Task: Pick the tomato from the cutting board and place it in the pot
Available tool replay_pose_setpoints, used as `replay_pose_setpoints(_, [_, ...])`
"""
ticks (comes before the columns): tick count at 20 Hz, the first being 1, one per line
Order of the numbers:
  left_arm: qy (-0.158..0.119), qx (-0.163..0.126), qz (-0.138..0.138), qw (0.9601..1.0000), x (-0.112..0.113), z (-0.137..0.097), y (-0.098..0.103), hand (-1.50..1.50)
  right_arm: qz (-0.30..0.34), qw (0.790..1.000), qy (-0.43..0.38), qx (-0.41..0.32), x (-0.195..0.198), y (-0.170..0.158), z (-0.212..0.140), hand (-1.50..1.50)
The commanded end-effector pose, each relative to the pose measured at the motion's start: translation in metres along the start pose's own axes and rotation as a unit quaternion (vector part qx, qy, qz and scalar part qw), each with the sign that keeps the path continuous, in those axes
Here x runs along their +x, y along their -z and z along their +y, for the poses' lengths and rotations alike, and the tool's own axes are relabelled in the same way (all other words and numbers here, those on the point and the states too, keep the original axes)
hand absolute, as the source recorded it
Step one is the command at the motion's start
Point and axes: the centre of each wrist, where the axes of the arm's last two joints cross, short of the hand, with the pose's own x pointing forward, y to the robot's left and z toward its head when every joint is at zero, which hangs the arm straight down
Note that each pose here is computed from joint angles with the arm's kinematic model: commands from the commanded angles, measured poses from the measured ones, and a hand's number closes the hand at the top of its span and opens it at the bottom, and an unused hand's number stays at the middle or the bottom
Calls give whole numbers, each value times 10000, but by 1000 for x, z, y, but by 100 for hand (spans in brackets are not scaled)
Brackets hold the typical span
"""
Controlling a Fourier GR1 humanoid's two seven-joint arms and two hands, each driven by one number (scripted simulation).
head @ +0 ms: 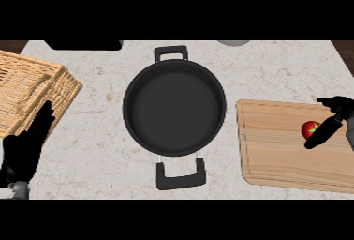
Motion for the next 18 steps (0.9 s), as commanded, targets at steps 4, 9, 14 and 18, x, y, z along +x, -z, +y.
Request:
replay_pose_setpoints(4, [43, 10, 0, 10000, -4, 25, 12, 0, 52, 10000, 20, 55, -3, 19, 13, -150])
replay_pose_setpoints(9, [-2, 34, 34, 10000, -10, 18, 4, 0, -260, 9984, -434, 245, -23, 19, 15, 150])
replay_pose_setpoints(14, [61, 15, -39, 10000, -14, 10, -24, 0, -465, 9984, -317, -18, 10, 6, 0, 150])
replay_pose_setpoints(18, [40, 43, 48, 10000, -12, -2, -3, 0, -435, 9984, -356, 40, -4, 16, 35, 150])
